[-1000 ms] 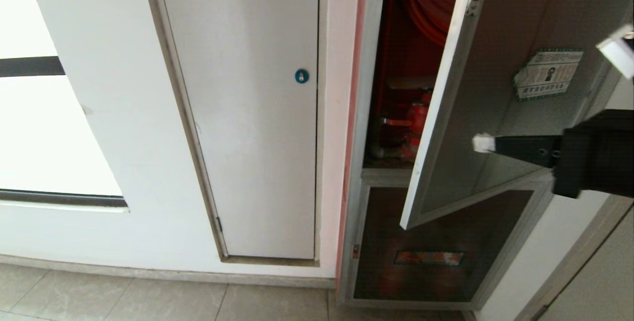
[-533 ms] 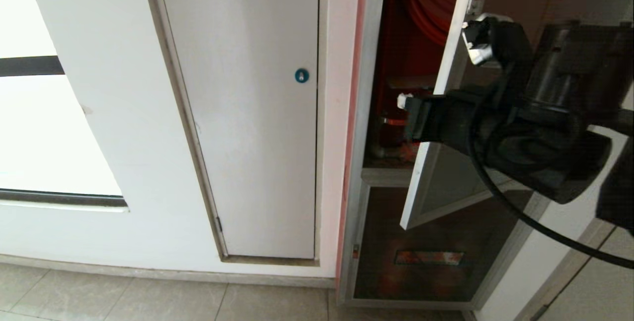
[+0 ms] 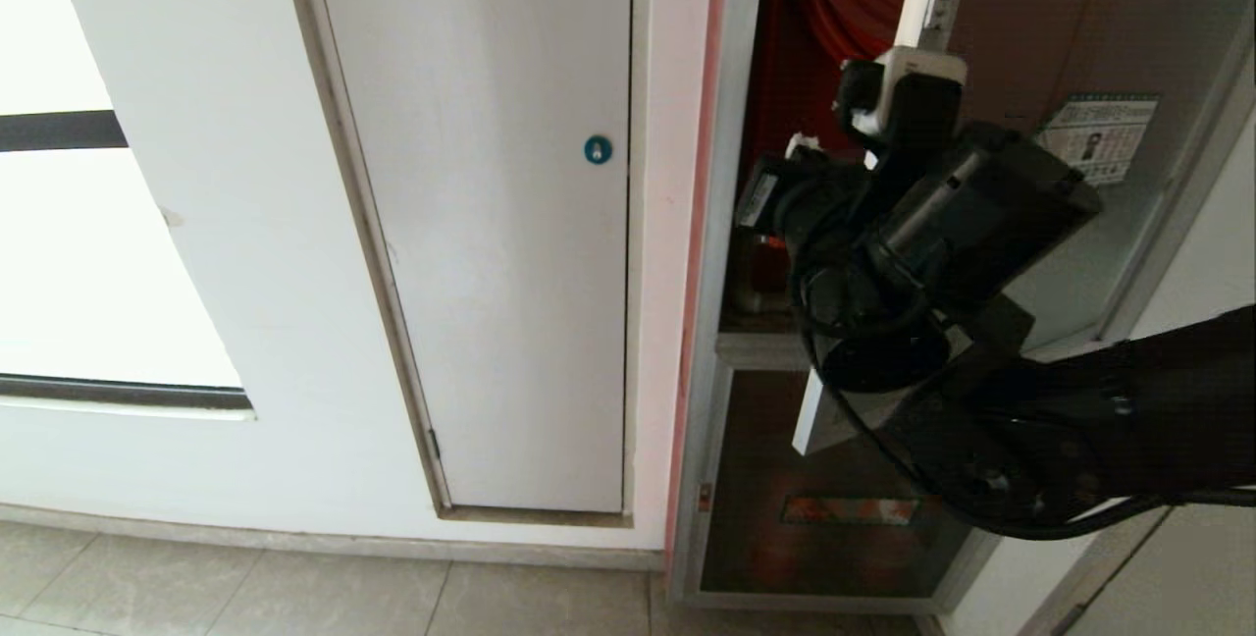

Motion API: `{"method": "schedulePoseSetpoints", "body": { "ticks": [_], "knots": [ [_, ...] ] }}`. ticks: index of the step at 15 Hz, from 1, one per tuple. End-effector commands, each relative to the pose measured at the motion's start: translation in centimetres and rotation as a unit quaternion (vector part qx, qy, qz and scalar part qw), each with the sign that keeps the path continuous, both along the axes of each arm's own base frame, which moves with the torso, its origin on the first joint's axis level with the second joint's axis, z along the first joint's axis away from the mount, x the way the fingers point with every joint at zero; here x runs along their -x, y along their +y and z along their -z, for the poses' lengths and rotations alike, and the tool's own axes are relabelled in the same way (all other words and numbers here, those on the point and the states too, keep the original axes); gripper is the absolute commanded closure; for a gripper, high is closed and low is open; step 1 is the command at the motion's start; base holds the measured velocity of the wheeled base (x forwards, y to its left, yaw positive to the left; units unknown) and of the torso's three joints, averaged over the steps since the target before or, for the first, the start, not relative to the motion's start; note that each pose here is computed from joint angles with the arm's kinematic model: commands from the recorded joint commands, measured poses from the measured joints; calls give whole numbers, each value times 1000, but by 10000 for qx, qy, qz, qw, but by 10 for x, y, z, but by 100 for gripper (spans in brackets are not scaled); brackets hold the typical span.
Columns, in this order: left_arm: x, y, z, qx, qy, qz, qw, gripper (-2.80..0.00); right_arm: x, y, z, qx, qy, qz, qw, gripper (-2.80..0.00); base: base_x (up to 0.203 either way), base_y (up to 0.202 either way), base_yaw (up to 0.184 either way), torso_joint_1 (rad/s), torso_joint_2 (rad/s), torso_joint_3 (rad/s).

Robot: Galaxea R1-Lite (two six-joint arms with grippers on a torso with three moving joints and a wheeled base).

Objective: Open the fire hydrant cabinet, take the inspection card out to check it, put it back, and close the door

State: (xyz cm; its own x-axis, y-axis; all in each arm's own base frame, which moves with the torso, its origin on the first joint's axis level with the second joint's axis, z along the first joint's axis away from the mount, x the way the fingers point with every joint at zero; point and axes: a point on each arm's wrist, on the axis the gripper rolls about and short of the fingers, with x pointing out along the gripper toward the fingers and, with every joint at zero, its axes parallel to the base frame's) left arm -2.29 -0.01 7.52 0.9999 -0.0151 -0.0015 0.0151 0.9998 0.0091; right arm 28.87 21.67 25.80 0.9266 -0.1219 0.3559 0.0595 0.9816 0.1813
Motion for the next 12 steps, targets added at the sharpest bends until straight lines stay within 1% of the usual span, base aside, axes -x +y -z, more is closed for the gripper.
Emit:
{"method": "schedulePoseSetpoints", "body": {
  "ticks": [1,3,6,9,12],
  "knots": [
    [0,0,0,0,8,1,10000,0,-13,11,14,-13,-90,196,9998,0,0,0,0,0,0,0],
    [0,0,0,0,8,1,10000,0,-16,11,6,-113,-201,271,9994,0,0,0,0,0,0,0],
    [0,0,0,0,8,1,10000,0,-25,5,-6,-261,-386,412,9981,0,0,0,0,0,0,0],
    [0,0,0,0,22,1,10000,0,-36,-5,-8,-290,-463,569,9969,0,0,0,0,0,0,0],
    [0,0,0,0,8,1,10000,0,-47,-8,-10,-335,-561,661,9957,0,0,0,0,0,0,0]
  ]
}}
